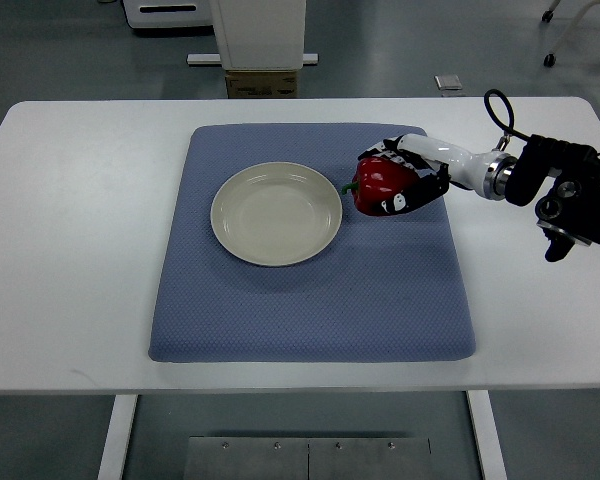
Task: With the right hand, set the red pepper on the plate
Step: 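Carry the held pepper over the cream plate and lower it, then open the right hand to release the pepper onto the plate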
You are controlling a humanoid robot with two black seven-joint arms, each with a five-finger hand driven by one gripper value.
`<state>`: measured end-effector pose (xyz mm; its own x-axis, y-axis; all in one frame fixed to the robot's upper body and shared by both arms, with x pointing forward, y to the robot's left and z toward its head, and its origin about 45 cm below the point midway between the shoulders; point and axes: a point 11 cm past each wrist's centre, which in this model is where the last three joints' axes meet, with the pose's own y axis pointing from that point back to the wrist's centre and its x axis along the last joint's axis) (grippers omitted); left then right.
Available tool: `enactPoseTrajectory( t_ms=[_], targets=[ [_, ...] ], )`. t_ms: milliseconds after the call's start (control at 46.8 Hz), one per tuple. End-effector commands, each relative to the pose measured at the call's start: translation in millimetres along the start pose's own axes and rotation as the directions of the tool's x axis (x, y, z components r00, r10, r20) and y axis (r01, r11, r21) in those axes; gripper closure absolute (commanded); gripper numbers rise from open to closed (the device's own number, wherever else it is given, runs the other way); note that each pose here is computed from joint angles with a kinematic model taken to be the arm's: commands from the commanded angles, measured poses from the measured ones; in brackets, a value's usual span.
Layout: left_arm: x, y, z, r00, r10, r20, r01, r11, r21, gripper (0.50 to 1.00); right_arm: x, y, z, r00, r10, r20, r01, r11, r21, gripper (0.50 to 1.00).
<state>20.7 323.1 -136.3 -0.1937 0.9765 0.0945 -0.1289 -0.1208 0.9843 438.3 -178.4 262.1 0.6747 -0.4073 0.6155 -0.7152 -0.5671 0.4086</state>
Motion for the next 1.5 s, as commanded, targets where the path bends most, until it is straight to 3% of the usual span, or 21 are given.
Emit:
enactPoseTrajectory(
  t_ms=[0,214,812,1474],
  targets=[
    [0.0,0.0,0.0,1.000,0.000,0.000,0.000,1.000,0.000,0.500,1.1,-6.1,-10.6,1.000,0.001,-0.006,-0.001,1.000,0.010,1.000],
    [0.0,0.0,0.0,1.000,0.000,0.000,0.000,1.000,0.000,0.500,-1.9,-34.6,-44.0,1.000,0.001,0.003,-0.001,0.999,0.036,1.000],
    [-0.2,-0.1,0.9,1.000,0.000,0.000,0.000,1.000,-0.002,0.500,-70.0,-94.3,-106.4,0.995,-0.090,0.033,0.087,0.991,0.098,1.000],
    [0.0,0.0,0.0,1.000,0.000,0.000,0.000,1.000,0.000,0.500,-79.0,-97.5,-67.7,0.993,-0.051,0.104,0.053,0.998,-0.018,1.000]
  ],
)
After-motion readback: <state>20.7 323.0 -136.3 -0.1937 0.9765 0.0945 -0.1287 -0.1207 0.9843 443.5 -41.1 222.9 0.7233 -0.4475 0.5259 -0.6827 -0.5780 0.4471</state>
